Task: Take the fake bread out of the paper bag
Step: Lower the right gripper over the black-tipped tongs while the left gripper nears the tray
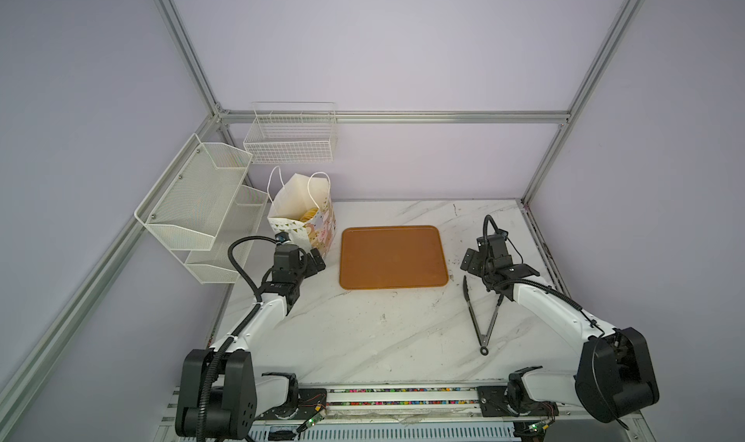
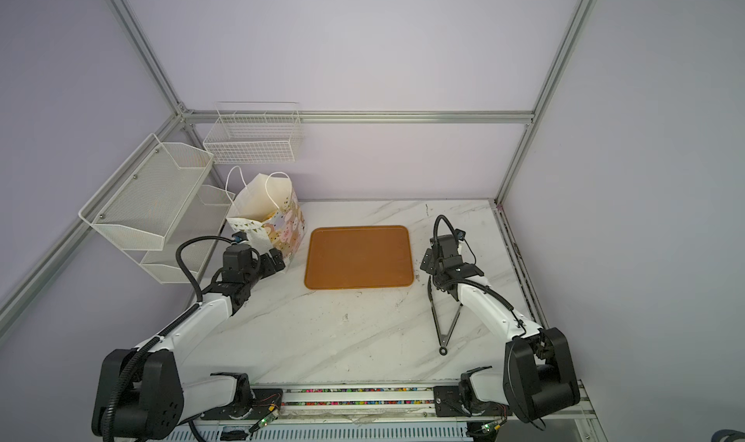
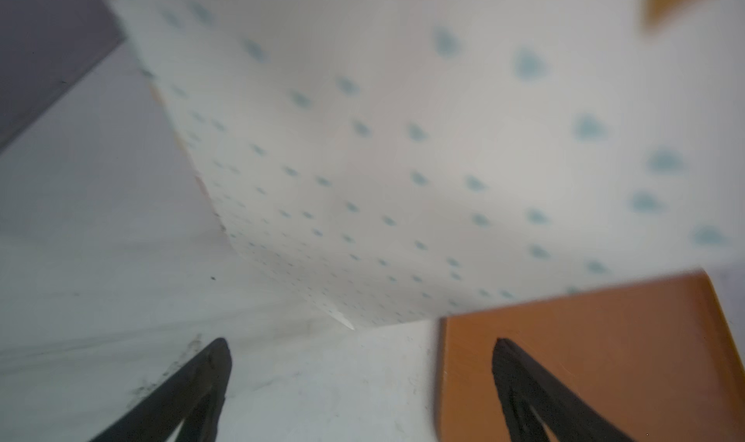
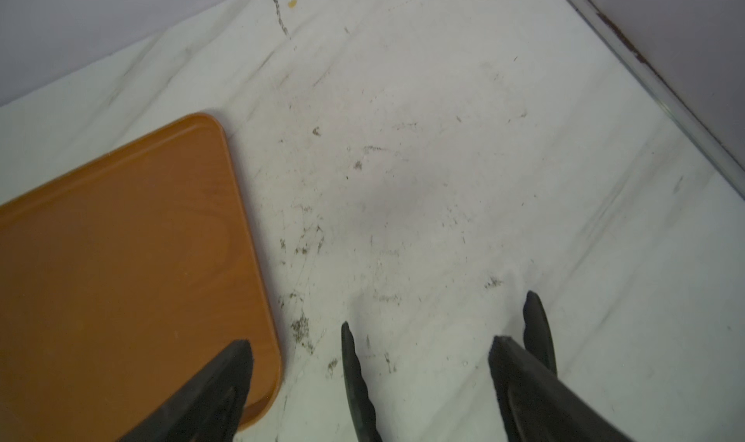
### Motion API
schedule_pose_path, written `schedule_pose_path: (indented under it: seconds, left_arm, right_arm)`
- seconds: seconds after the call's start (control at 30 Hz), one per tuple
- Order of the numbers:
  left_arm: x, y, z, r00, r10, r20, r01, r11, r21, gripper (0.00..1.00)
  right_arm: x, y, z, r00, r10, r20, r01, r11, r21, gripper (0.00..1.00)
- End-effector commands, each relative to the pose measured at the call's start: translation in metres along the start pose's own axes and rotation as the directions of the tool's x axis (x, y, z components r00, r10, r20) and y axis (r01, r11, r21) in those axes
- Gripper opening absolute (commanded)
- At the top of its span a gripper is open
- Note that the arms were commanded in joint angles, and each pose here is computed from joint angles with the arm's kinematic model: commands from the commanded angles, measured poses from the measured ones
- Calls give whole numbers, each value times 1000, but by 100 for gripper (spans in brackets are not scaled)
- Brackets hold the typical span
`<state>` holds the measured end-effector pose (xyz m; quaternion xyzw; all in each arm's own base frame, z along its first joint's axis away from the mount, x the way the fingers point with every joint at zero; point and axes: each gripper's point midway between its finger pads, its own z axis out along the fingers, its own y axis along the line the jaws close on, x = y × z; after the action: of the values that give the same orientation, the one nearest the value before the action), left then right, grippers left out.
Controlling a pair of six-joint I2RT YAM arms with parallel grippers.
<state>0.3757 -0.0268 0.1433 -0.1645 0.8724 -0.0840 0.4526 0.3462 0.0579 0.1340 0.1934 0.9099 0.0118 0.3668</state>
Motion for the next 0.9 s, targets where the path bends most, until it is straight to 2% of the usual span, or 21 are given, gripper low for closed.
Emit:
schedule_pose_path:
  seconds: [0.0, 0.2, 0.33, 0.43, 0.53, 0.7, 0.87]
  left_arm:
    - [-13, -80, -15, 999, 44, 18, -47, 982, 183, 100]
    - [23, -162, -16, 982, 183, -40, -159, 927, 340, 100]
    - [43, -193, -9, 962, 263, -72, -215, 893, 396, 100]
    - [54, -203, -5, 954, 279, -110, -207, 879, 430, 100]
    - [60, -204, -1, 948, 290, -129, -209, 877, 433, 100]
    - [62, -201, -3, 946, 295, -135, -211, 877, 431, 100]
    - [69, -199, -4, 939, 311, -147, -219, 871, 441, 100]
  right_arm:
    - [43, -19, -18, 990, 44, -133, -32, 996, 87, 95]
    - [77, -27, -46, 969, 102, -225, -86, 993, 80, 95]
    - [90, -52, -65, 961, 157, -227, -121, 979, 165, 96]
    - [95, -59, -70, 958, 193, -211, -163, 975, 152, 96]
    - [94, -61, -66, 961, 187, -206, -149, 971, 184, 97]
    - [101, -58, -56, 953, 143, -267, -83, 971, 225, 97]
    - [119, -40, -42, 928, 148, -343, -96, 982, 163, 97]
